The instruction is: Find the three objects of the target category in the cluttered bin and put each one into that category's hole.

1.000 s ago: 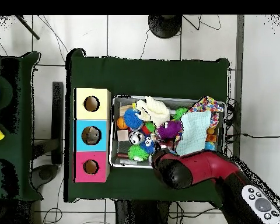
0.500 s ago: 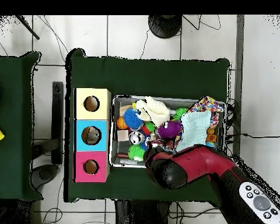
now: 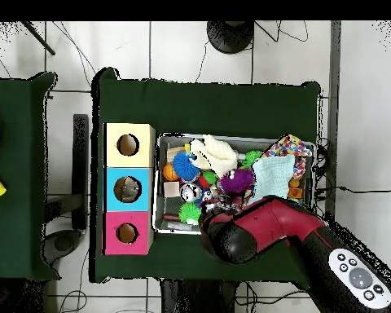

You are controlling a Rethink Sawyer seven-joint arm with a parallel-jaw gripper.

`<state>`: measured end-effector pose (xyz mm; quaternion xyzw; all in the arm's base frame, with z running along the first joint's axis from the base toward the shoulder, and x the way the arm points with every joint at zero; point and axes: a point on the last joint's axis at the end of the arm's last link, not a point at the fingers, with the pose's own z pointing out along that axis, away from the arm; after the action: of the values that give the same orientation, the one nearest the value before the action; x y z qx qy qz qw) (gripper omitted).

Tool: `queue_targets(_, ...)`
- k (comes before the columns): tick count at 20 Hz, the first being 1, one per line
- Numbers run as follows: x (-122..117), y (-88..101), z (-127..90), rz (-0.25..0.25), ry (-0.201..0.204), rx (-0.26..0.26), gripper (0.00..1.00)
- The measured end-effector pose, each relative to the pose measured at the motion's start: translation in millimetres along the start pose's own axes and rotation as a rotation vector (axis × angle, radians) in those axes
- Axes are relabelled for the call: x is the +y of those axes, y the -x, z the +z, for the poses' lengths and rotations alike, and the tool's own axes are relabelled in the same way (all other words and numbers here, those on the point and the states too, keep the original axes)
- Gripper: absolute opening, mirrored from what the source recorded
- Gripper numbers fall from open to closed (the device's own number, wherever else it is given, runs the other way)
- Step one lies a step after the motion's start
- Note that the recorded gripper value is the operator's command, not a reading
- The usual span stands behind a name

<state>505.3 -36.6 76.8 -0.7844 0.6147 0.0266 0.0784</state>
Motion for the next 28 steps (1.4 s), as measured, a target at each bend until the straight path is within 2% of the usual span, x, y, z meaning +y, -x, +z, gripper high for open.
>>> queue_targets(5, 11, -0.8, 9, -0.245, 0.048, 0.028, 1.0)
queue_targets(10, 14, -7.5, 6, -0.406, 0.072, 0.045, 1.0)
queue_targets(19, 24, -43.7, -4, -0.613, 0.078, 0.072, 1.0)
queue_targets(21, 28, -51.5, -4, -0.668, 0.079, 0.075, 1.0)
queue_targets(23, 33, -60.5, -1, -0.75, 0.081, 0.079, 1.0)
queue_targets(28, 37, -62.6, 8, -0.887, 0.084, 0.074, 1.0)
